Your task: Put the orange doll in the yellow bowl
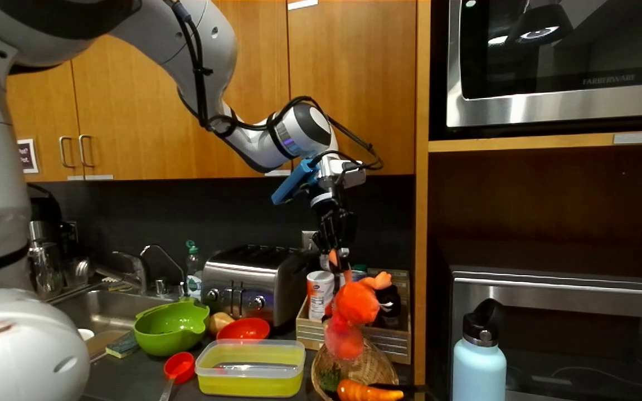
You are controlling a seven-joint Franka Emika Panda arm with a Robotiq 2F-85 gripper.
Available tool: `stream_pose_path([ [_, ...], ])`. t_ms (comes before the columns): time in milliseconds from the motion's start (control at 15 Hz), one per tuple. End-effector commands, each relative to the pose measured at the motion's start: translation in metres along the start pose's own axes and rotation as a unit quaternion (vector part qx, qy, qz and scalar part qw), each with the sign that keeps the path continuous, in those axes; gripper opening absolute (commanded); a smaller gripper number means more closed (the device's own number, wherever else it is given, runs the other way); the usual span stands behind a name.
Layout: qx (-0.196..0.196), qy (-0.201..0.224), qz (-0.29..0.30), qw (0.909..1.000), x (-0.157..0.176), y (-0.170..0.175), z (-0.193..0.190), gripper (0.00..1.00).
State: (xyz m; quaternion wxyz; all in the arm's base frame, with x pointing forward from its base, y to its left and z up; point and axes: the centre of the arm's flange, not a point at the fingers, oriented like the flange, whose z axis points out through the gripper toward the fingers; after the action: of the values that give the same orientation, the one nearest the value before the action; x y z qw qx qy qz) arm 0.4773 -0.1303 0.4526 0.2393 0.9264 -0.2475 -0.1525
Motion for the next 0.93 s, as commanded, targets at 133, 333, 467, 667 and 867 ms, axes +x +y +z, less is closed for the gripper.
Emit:
stream_pose_path([
  [133,0.005,0.009,-0.042,0.9990,-0.027,-0.045,-0.050,0.03],
  [333,0.041,-0.001,-0.074,0.9964,-0.047,-0.072,-0.070,0.03],
  [467,0.062,-0.008,-0.093,0.9937,-0.058,-0.089,-0.082,0.03],
  [667,0.083,-0.022,-0.108,0.9904,-0.071,-0.104,-0.090,0.03],
  [867,0.101,-0.035,-0.104,0.9888,-0.086,-0.109,-0.094,0.03],
])
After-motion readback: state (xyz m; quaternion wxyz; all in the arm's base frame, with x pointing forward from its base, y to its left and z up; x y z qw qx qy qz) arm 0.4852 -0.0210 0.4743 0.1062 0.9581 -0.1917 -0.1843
